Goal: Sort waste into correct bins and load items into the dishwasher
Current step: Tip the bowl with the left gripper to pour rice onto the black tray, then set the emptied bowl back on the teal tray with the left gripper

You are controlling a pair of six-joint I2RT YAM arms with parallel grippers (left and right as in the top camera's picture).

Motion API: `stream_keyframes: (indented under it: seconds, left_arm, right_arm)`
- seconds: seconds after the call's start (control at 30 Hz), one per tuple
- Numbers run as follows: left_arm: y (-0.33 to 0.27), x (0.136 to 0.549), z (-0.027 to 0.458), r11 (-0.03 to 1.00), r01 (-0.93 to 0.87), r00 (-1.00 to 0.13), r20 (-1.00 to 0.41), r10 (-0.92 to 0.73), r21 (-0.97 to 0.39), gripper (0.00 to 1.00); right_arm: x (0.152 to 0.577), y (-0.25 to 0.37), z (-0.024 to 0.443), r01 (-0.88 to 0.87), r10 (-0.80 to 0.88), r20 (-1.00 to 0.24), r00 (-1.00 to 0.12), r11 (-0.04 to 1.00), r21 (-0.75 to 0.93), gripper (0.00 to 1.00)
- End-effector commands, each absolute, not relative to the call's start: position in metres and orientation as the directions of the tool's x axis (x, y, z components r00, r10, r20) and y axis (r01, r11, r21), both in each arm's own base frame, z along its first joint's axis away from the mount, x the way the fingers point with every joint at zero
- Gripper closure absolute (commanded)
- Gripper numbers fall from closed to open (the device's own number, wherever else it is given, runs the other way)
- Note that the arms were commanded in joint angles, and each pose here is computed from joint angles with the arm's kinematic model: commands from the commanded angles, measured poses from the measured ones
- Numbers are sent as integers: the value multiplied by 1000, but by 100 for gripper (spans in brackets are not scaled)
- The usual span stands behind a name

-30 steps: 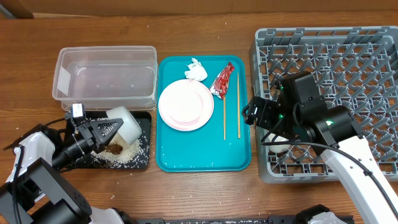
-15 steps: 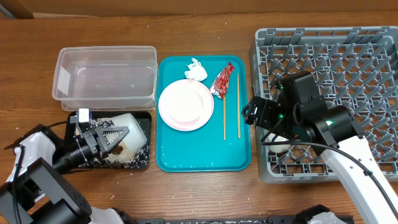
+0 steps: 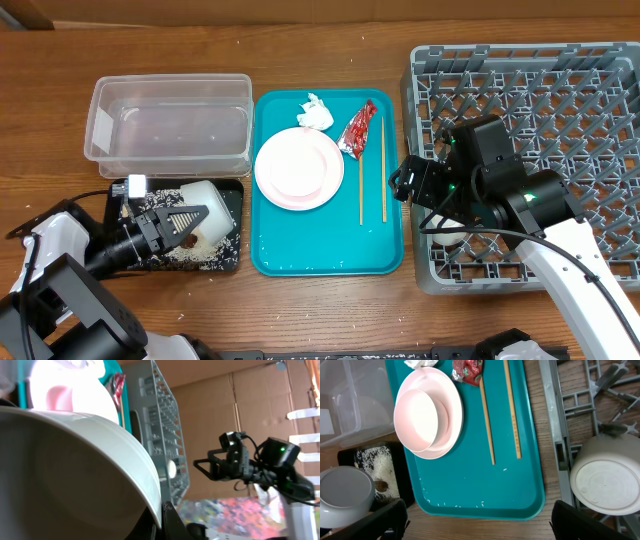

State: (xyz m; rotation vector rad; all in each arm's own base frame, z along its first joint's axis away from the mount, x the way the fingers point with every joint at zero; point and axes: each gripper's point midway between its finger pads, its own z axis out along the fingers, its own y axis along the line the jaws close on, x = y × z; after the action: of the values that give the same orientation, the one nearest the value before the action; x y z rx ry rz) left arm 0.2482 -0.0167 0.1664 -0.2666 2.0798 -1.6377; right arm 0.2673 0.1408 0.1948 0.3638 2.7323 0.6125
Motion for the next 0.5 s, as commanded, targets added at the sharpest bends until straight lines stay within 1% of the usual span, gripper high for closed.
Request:
stream_keyframes:
  seconds: [0.0, 0.23, 0.3, 0.37, 0.43, 0.47]
  left_arm:
    - [-34, 245, 173, 264, 163, -896, -254, -364, -951, 96]
    - [-86, 243, 191, 253, 247, -948, -287, -135, -936, 96]
    - [-103, 241, 187, 271, 241, -964, -261, -40, -932, 96]
    - [-114, 241, 174, 324, 210, -977, -212, 30, -923, 96]
    - [-123, 242, 149, 438, 132, -991, -107, 82, -889, 96]
    - [-128, 243, 134, 521, 96, -994, -49, 102, -848, 96]
  right_arm:
    - [272, 138, 201, 180, 328, -269, -906, 872, 456, 6]
    - [274, 139, 202, 175, 329, -278, -902, 869, 462, 6]
    - [274, 139, 202, 175, 329, -278, -902, 869, 462, 6]
    - [274, 139, 202, 175, 329, -278, -902, 869, 462, 6]
    - [274, 139, 202, 175, 329, -278, -902, 869, 462, 6]
    - [274, 139, 202, 175, 329, -278, -902, 869, 462, 6]
